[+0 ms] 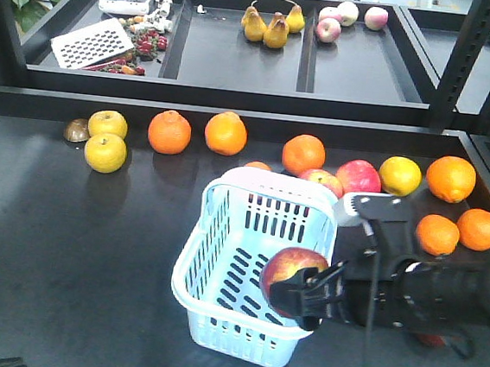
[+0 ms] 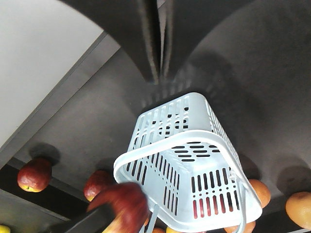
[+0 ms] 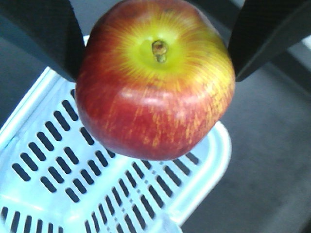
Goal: Pick three apples into basket with both arms
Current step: 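Carry the apple over the basket and release it with the right gripper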
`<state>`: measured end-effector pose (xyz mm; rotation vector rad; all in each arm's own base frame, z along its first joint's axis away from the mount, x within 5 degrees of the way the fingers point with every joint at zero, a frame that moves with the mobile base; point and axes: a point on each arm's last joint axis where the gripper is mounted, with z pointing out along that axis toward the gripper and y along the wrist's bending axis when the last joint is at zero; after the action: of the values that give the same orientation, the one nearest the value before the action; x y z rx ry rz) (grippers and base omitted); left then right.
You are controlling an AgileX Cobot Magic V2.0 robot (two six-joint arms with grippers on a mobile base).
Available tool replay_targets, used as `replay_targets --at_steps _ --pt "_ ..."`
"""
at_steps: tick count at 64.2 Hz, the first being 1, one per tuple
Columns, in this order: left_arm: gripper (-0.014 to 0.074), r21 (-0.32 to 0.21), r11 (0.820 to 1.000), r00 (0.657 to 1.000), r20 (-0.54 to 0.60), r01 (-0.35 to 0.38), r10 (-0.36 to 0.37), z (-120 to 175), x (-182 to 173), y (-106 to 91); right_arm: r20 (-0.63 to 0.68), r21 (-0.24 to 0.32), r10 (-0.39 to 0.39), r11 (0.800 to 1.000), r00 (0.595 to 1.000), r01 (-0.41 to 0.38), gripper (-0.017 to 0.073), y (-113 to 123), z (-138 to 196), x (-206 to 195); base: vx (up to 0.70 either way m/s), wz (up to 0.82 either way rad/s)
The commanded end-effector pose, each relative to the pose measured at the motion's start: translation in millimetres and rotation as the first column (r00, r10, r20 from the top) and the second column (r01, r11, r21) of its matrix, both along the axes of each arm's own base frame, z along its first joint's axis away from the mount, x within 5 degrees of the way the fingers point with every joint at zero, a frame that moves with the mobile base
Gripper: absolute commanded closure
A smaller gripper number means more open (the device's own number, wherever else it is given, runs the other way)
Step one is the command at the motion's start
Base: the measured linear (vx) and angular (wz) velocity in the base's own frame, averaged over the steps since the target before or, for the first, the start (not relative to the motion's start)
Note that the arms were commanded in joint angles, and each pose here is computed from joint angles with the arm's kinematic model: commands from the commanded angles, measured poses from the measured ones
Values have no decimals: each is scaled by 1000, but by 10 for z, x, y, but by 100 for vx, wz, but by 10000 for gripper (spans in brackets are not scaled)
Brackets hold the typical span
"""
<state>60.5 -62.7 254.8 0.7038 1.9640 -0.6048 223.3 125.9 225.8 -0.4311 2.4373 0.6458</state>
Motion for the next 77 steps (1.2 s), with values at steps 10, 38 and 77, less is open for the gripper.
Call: replay_targets --at_steps 10,38,77 --pt "600 -63 997 998 39 -38 40 121 43 -3 60 -45 -41 998 997 44 421 32 -114 196 0 0" --pt "600 -63 997 998 40 -38 41 122 43 -3 93 -72 -41 996 995 48 153 21 -139 235 0 0" --pt "600 -63 997 998 41 -39 41 122 44 -2 118 -104 7 995 993 5 28 21 -140 232 0 0"
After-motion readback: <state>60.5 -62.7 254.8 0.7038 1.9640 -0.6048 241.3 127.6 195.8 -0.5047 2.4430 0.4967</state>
